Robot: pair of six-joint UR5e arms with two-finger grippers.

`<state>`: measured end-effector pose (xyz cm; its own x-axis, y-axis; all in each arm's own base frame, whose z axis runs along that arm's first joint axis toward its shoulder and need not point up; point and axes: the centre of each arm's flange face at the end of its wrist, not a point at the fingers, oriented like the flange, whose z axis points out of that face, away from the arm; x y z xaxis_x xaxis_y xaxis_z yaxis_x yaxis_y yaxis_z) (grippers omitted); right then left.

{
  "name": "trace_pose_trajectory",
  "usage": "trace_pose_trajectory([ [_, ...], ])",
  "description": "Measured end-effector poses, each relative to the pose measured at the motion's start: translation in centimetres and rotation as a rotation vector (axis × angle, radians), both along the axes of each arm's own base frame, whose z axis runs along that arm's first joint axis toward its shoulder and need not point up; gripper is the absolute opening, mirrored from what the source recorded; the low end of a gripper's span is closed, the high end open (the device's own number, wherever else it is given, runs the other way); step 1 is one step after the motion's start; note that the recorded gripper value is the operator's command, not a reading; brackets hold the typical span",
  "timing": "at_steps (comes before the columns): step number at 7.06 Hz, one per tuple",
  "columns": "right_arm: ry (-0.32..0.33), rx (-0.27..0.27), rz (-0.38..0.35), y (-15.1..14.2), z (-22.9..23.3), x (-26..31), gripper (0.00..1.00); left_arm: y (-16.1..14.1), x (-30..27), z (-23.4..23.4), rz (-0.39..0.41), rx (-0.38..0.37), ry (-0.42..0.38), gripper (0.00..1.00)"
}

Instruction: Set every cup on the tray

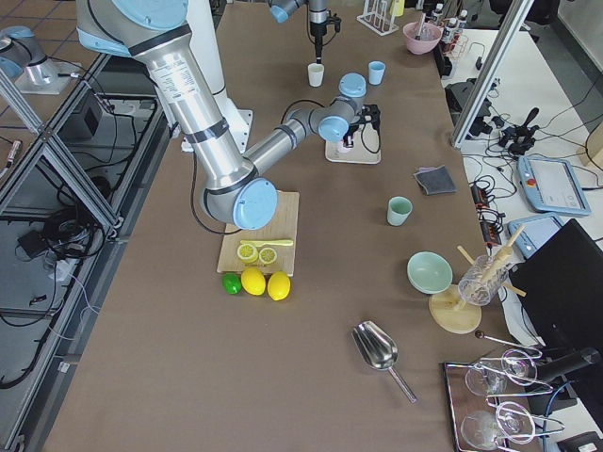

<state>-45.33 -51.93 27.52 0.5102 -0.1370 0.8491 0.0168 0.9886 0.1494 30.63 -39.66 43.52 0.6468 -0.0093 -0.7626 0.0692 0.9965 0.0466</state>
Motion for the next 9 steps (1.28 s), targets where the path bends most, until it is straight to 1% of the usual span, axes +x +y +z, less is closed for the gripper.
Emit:
trace_pose_trajectory([
  [2,0.01,-0.001,0.001,0.1,-0.8,-2.3,0.0,0.2,0.9,0.0,0.002,-0.009,-0.001,0.35],
  [3,0.015,-0.006,0.001,0.0,-1.0,-3.0,0.67,0.2,1.8,-0.2,0.004,-0.017,0.002,0.0],
  [4,0.016,-0.009,0.0,0.0,-1.4,-3.6,1.0,0.3,2.8,-0.3,0.006,-0.031,0.005,0.0],
  [6,0.007,-0.01,0.011,-0.6,-2.5,-3.2,1.0,0.1,4.0,-2.1,0.017,-0.039,0.034,0.0],
  [7,-0.002,-0.017,0.025,-2.1,-2.6,-1.4,1.0,-1.1,4.9,-4.8,0.022,-0.038,0.063,0.0],
  [8,-0.013,-0.029,0.03,-4.7,-1.7,2.6,1.0,-3.6,6.2,-9.6,0.016,-0.045,0.078,0.0],
  [9,-0.01,-0.016,0.026,-7.4,0.9,7.7,1.0,-6.1,7.8,-14.4,0.004,-0.057,0.072,0.0],
])
